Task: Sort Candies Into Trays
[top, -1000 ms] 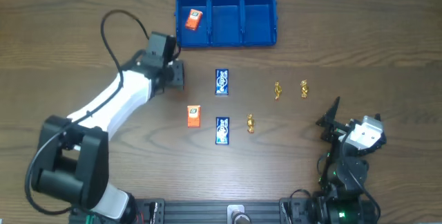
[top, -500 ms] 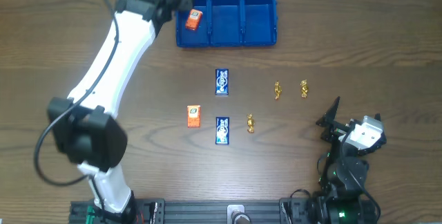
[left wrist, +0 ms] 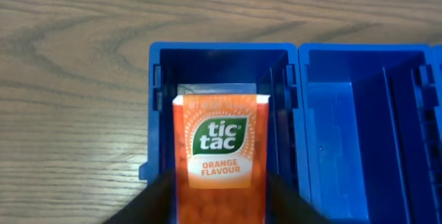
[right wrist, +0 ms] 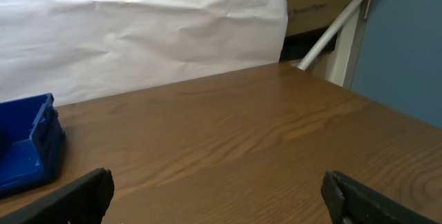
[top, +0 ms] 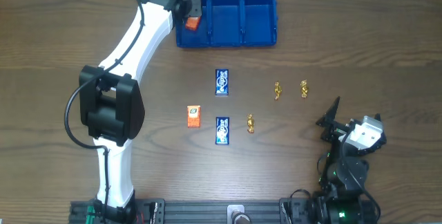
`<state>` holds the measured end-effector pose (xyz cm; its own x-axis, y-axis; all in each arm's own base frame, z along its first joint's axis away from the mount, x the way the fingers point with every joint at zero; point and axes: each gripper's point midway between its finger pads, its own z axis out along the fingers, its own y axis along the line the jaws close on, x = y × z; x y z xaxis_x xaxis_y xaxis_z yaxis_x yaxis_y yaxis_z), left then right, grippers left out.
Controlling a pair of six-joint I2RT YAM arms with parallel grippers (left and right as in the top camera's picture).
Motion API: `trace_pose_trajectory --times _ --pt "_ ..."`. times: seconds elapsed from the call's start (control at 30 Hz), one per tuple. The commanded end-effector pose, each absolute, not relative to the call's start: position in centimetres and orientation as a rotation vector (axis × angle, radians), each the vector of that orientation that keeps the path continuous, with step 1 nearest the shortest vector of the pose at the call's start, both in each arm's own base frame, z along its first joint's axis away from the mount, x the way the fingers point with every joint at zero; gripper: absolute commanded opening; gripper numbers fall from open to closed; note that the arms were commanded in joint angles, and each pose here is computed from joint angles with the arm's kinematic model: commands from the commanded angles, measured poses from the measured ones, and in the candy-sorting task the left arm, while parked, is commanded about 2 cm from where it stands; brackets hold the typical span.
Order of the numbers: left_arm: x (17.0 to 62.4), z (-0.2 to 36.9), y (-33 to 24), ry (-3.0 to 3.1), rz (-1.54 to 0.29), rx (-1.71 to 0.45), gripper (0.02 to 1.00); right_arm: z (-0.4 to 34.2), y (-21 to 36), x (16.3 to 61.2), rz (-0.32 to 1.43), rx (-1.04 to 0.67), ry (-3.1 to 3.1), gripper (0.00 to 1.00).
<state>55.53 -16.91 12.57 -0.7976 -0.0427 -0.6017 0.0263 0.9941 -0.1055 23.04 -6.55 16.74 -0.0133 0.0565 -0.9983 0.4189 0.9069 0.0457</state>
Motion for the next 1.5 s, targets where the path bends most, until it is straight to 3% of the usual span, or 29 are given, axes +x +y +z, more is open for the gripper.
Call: trace_pose_trajectory --times 0.03,0.17,0.3,0.4,0.57,0.7,0.83,1.3,1.5 --pt "55.9 14.9 -17.0 2.444 -0.166 -0.003 0.787 16.5 -6.7 22.9 -0.304 0.395 1.571 0.998" --pt "54.5 20.6 -17.1 2.360 -0.156 -0.003 0.814 16.5 -6.7 22.9 -0.304 0.395 1.571 0.998" --pt "48.7 26.9 -17.5 2.267 -0.095 0.014 0.814 16.5 -6.7 22.9 -0.304 0.395 1.571 0.998" --pt "43.2 27.2 -17.9 2.266 -0.088 0.007 0.816 16.5 -6.7 22.9 -0.304 0.395 1.571 0.998" --pt "34.4 20.0 -18.3 2.413 -0.123 0.008 1.000 16.5 -6.7 22.9 -0.304 0.395 1.571 0.998" --pt "29.2 11.8 -18.4 2.578 -0.186 -0.039 0.998 16.5 -6.7 22.9 -0.304 0.395 1.571 0.998" --pt "26.3 6.8 -18.4 2.658 -0.226 -0.050 1.000 16.5 -6.7 22.9 -0.304 0.395 1.571 0.998" --pt "25.7 2.0 -18.0 2.733 -0.137 -0.058 0.980 16.5 -6.7 22.9 -0.304 0.395 1.571 0.998" --pt "26.1 1.7 -17.6 2.720 -0.102 -0.065 0.923 16.5 -6.7 22.9 -0.304 0.395 1.571 0.996"
